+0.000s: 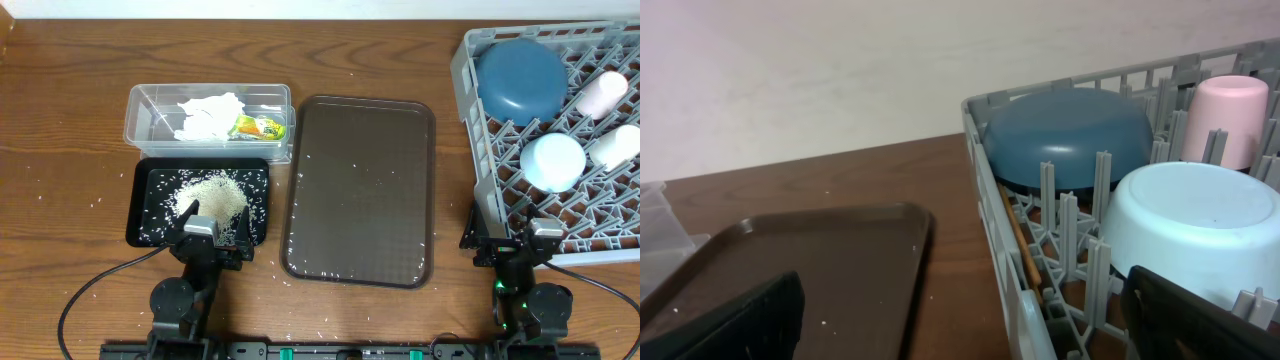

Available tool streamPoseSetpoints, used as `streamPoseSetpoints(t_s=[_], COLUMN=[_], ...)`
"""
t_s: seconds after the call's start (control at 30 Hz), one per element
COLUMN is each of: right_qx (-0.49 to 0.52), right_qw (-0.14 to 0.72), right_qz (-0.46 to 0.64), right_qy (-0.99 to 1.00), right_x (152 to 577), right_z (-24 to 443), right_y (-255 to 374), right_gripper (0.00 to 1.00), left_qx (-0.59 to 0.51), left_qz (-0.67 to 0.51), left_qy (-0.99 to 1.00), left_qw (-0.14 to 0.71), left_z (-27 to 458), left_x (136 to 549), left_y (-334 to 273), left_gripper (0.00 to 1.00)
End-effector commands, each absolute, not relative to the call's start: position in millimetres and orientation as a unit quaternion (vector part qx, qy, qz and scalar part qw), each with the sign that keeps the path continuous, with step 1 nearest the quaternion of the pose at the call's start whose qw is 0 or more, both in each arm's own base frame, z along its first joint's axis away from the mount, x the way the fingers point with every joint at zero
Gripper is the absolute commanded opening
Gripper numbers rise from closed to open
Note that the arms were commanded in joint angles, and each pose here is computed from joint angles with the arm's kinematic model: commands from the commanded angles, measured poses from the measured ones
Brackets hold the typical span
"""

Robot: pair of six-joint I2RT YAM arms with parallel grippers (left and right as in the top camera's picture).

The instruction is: Sort waste into correct bins and load items into the dishwasher rack

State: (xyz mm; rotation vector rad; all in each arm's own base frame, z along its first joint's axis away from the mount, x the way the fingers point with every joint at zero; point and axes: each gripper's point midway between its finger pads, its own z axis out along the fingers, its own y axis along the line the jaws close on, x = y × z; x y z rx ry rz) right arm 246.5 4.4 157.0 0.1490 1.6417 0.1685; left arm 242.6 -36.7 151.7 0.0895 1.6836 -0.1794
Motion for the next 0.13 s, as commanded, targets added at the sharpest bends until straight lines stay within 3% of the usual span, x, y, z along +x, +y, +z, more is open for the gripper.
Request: streamPoseSetpoints(t_s=[0.0, 0.1], right_qx=[0.064, 0.064], right_qw=[0.677, 0.677], right_qz=[0.072, 0.072], right_qy=[0.73, 0.73], right_x=[246.2, 246.2], right_z=[156.7, 156.7], right_y=[5.2, 5.2], right_gripper=[0.99, 0.99], left_qx=[0.048, 0.048], left_qz=[-0.077, -0.077], left_qy=[0.761, 0.761], left_qw=[0.643, 0.643], left_z=[135.0, 135.0], left_x=[241.7, 241.7], left_y=[-37.7, -37.7], left_gripper=[0.9, 0.9])
